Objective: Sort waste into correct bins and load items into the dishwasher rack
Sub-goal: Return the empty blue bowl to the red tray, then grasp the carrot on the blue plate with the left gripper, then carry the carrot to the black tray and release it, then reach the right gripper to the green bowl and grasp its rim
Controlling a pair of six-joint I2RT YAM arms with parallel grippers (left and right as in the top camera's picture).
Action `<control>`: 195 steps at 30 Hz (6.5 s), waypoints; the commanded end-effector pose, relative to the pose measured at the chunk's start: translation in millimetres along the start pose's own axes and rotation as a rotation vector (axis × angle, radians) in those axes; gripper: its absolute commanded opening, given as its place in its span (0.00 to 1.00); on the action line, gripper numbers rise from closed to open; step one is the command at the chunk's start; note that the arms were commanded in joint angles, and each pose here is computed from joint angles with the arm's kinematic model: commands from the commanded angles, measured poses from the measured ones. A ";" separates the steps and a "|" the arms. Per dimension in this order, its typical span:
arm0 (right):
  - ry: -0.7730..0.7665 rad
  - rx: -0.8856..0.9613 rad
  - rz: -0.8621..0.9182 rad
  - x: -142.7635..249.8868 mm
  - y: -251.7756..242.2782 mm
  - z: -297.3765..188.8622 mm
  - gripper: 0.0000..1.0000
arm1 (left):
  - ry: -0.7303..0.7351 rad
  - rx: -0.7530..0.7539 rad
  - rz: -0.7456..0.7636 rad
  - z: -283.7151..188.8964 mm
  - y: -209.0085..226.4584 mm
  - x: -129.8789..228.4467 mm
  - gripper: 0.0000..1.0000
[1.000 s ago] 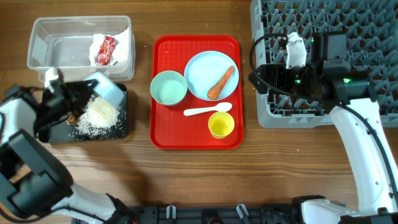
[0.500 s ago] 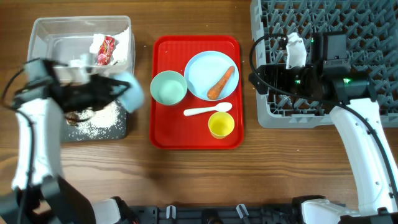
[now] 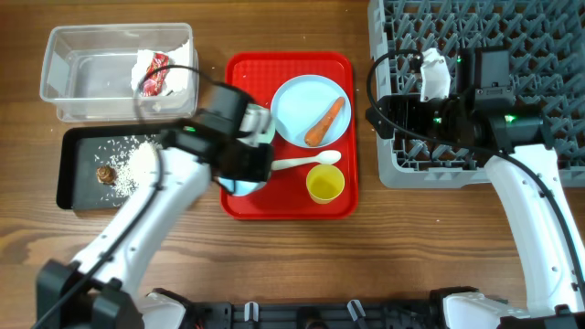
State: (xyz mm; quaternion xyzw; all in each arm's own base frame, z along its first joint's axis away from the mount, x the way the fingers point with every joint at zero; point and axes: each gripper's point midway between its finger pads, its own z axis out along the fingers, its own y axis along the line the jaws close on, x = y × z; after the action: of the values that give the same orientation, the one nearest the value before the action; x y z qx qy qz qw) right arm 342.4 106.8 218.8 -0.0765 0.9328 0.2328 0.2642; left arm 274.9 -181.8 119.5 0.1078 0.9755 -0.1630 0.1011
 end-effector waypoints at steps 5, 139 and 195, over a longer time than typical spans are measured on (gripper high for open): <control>0.004 0.009 0.009 -2.1 0.3 -1.3 0.97 | 0.029 -0.228 0.090 35.0 -2.6 10.7 0.04; -0.155 0.120 0.074 -17.6 -47.5 -63.1 1.00 | -0.056 -0.466 -0.744 -65.8 257.3 6.6 0.11; 0.010 -0.033 -0.173 3.4 102.6 211.7 0.85 | -0.559 -0.287 -0.701 -178.2 195.6 -34.8 1.00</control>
State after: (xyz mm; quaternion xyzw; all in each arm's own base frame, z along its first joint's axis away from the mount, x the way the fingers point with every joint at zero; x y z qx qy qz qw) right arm 406.3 294.3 115.4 -0.1555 0.9152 0.2394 0.2846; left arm 324.7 55.7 234.5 -0.2859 0.9026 -0.0635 0.3156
